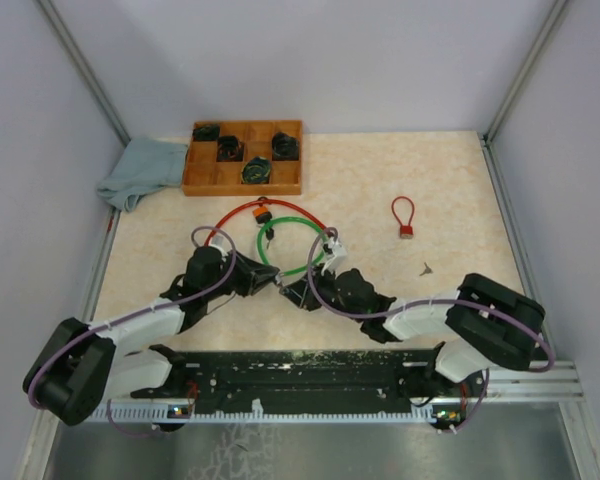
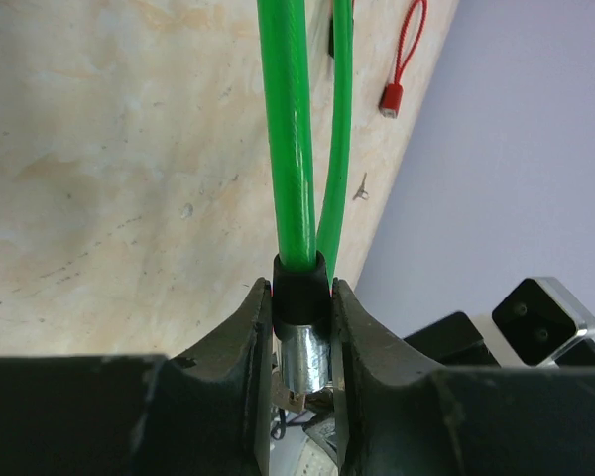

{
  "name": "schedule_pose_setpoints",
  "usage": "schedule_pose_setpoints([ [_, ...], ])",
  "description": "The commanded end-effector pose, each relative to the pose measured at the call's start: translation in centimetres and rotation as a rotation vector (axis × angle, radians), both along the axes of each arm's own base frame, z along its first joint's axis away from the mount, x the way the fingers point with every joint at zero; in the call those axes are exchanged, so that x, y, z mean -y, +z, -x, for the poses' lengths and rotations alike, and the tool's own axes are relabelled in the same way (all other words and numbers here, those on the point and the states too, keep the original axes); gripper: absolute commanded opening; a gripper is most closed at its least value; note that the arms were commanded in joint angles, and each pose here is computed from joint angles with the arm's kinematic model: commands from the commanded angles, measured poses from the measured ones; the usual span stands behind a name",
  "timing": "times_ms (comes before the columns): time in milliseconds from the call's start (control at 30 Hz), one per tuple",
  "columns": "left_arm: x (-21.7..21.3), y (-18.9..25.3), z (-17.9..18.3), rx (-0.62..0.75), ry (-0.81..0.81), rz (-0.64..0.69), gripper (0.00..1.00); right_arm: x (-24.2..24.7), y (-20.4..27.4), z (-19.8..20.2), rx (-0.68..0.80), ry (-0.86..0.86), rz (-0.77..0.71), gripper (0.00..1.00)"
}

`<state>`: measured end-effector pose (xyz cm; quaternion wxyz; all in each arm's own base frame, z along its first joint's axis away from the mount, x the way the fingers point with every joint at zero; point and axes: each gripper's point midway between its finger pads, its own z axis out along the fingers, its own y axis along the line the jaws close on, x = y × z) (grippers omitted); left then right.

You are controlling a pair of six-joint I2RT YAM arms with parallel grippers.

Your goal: Unlock with the key

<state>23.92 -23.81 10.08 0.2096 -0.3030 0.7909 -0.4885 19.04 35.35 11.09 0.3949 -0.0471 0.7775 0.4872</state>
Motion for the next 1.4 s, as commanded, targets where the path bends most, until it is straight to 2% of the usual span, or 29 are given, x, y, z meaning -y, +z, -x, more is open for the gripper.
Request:
schedule_pose_setpoints([
  [0, 1.5, 2.3, 0.4, 0.074, -0.074, 0.072, 0.00, -1.2, 5.5, 0.5, 0.076, 0.094, -0.130, 0.28],
  [133, 1.2, 1.4, 0.3, 0.050, -0.071, 0.023, 0.00, 0.3, 5.8, 1.2, 0.202, 0.193, 0.005, 0.43],
  [333, 0.8, 1.3, 0.1, 0.045, -0.059, -0.025, 0.00, 4.0, 5.9, 0.5, 0.570, 0.268, 0.331, 0.56],
  [567, 0.7, 1.5, 0.0, 0.037, -0.071, -0.062, 0.00, 5.7, 4.7, -1.0, 0.894, 0.389, 0.625, 0.63],
  [800, 0.8, 1.8, 0.2, 0.035, -0.084, -0.062, 0.00, 4.0, 2.6, -3.2, 1.044, 0.515, 0.784, 0.62],
  [1033, 1.1, 1.7, 0.6, 0.027, -0.109, -0.053, 0.00, 1.5, 0.6, -6.1, 1.093, 0.541, 0.875, 0.56],
  [1167, 1.0, 1.6, 0.8, 0.024, -0.114, -0.059, 0.00, 0.4, -0.4, -6.0, 1.130, 0.603, 0.869, 0.50],
  [1200, 1.0, 1.6, 0.8, 0.026, -0.115, -0.060, 0.00, 0.2, -0.7, -5.9, 1.133, 0.621, 0.863, 0.46],
  [1300, 1.0, 1.7, 0.9, 0.033, -0.128, -0.068, 0.00, 0.2, -1.7, -6.1, 1.144, 0.636, 0.887, 0.21],
  [1367, 0.9, 1.8, 1.0, 0.035, -0.131, -0.082, 0.00, 0.6, -2.1, -6.2, 1.157, 0.642, 0.917, 0.10],
])
